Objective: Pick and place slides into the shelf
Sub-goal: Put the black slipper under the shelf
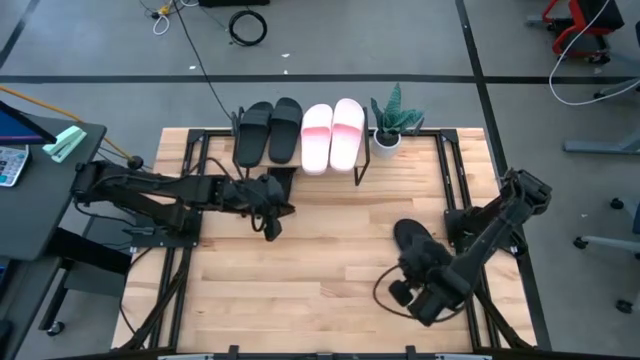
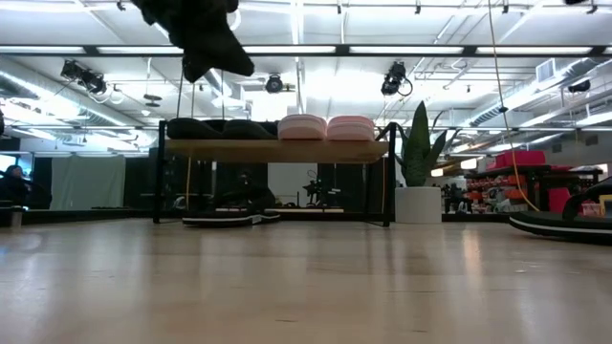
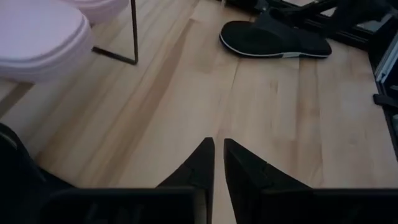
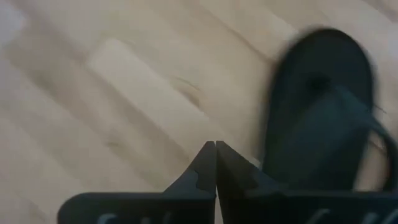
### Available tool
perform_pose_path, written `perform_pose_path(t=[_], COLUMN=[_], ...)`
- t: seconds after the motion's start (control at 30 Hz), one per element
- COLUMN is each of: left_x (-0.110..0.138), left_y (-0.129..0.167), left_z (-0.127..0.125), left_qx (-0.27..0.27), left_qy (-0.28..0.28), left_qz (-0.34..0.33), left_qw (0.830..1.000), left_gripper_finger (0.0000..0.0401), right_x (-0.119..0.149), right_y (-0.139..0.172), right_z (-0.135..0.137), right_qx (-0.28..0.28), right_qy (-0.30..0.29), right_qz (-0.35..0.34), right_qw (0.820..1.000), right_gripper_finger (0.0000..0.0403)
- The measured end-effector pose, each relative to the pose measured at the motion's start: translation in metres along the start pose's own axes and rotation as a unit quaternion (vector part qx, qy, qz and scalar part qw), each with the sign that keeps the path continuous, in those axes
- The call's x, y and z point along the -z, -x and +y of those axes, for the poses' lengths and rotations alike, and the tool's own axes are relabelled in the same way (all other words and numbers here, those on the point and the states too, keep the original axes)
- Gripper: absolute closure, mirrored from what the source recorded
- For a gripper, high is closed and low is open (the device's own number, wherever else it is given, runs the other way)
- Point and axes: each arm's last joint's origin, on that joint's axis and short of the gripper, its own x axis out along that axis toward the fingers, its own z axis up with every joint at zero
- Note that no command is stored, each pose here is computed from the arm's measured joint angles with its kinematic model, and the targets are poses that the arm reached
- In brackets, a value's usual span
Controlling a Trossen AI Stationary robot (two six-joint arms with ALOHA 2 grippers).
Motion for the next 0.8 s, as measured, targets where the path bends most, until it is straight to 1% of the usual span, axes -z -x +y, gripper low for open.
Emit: perform_pose_path(t=[0.1, 0.17, 0.3, 0.43, 0.6, 0.8], left_x=[0.000, 0.000, 0.001, 0.001, 0.001, 0.001], left_y=[-0.001, -0.001, -0.003, -0.003, -0.003, -0.003], left_z=[0.001, 0.001, 0.000, 0.001, 0.000, 0.000], left_qx=[-0.002, -0.002, -0.003, -0.003, -0.003, -0.002], left_qy=[-0.014, -0.018, -0.019, -0.019, -0.019, -0.019], left_qz=[0.003, 0.002, 0.006, 0.006, 0.006, 0.005], left_qw=[1.000, 1.000, 1.000, 1.000, 1.000, 1.000], left_gripper_finger=[0.0358, 0.0359, 0.0365, 0.0370, 0.0369, 0.0363], right_x=[0.012, 0.022, 0.042, 0.056, 0.060, 0.056], right_y=[0.005, 0.007, 0.013, 0.007, -0.011, -0.027], right_z=[-0.008, -0.010, -0.016, -0.027, -0.033, -0.041], right_qx=[0.025, 0.022, 0.010, 0.019, 0.027, 0.054], right_qy=[-0.038, -0.061, -0.059, -0.057, -0.055, -0.047], right_qz=[0.013, 0.027, 0.032, 0.024, 0.021, 0.008], right_qw=[0.999, 0.998, 0.998, 0.998, 0.998, 0.997], right_gripper_finger=[0.0399, 0.0398, 0.0385, 0.0361, 0.0318, 0.0268])
